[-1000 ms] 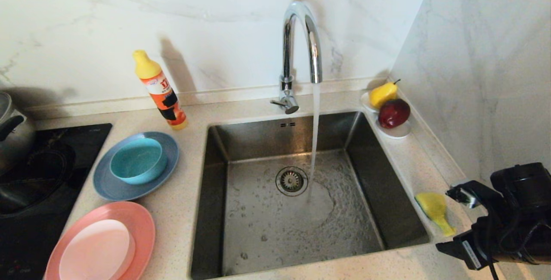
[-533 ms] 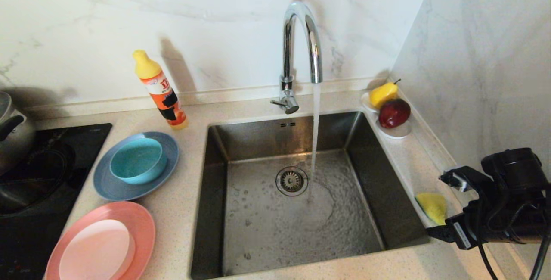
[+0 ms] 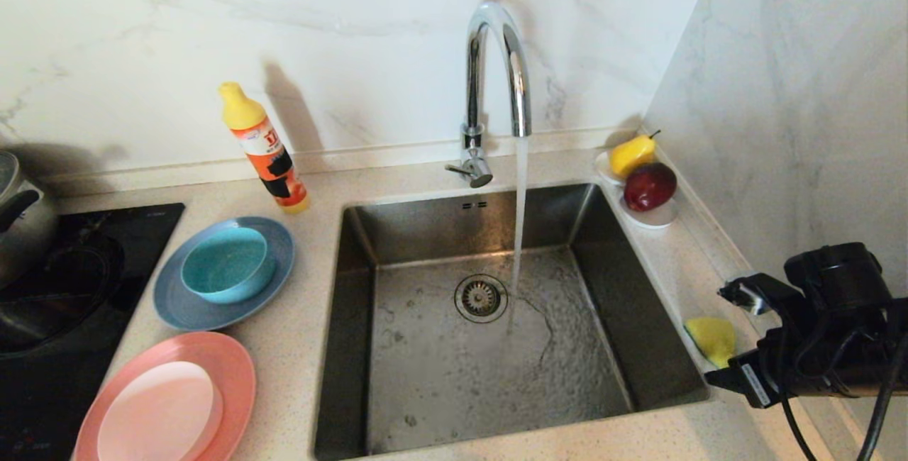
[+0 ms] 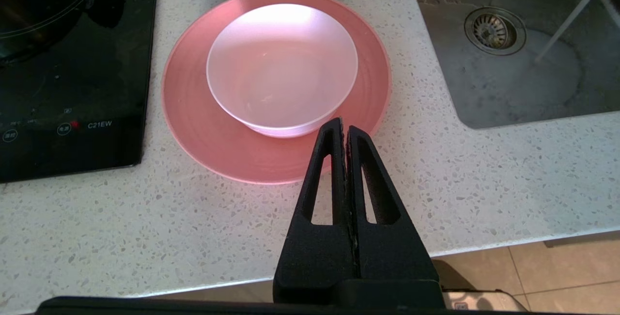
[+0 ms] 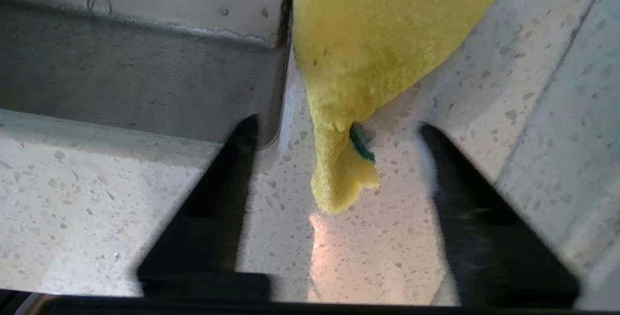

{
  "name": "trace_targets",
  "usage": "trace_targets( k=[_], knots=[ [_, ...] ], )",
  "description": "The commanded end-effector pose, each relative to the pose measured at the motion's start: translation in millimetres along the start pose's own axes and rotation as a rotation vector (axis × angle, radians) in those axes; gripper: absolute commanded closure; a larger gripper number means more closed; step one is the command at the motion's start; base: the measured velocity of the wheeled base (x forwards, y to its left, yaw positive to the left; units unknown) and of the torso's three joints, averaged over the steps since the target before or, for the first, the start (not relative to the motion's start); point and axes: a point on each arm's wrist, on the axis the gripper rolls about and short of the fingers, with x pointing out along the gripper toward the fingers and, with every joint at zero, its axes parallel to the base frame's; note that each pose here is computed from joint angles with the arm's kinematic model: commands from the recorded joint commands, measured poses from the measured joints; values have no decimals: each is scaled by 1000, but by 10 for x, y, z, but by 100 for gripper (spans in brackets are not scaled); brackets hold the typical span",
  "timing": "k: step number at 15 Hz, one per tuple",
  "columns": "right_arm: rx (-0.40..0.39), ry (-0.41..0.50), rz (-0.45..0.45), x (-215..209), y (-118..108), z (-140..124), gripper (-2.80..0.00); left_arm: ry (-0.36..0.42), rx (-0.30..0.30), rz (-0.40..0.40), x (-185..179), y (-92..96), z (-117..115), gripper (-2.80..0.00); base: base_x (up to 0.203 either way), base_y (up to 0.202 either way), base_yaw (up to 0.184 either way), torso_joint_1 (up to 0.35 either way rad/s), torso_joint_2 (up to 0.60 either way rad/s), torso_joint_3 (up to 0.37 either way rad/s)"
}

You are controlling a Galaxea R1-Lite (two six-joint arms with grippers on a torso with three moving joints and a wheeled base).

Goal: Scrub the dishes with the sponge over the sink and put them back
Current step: Pick up a bowl and the sponge

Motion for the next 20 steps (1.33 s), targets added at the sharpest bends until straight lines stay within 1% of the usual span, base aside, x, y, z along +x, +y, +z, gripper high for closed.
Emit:
trace_targets(
  k=[1, 8, 10, 12, 16, 18, 20],
  knots=[
    [0, 2, 1, 4, 0, 1, 0, 3, 0, 0, 1, 0, 0, 0, 0, 0, 0, 0, 0, 0],
    [3, 3, 2, 7, 1, -1, 0, 3, 0, -1, 1, 0, 0, 0, 0, 0, 0, 0, 0, 0],
    [-1, -31, -2, -122, 4, 11, 0, 3, 0, 0, 1, 0, 0, 0, 0, 0, 0, 0, 0, 0],
    [-14, -75, 6, -349, 40, 2, 0, 3, 0, 0, 1, 0, 0, 0, 0, 0, 0, 0, 0, 0],
    [-74, -175, 67, -919, 212, -81, 0, 3, 0, 1, 1, 0, 0, 0, 0, 0, 0, 0, 0, 0],
    [-130, -203, 147, -1226, 370, -163, 0, 3, 0, 0, 1, 0, 0, 0, 0, 0, 0, 0, 0, 0],
    [-136, -231, 248, -1437, 540, -178, 0, 3, 0, -1, 1, 0, 0, 0, 0, 0, 0, 0, 0, 0]
  ],
)
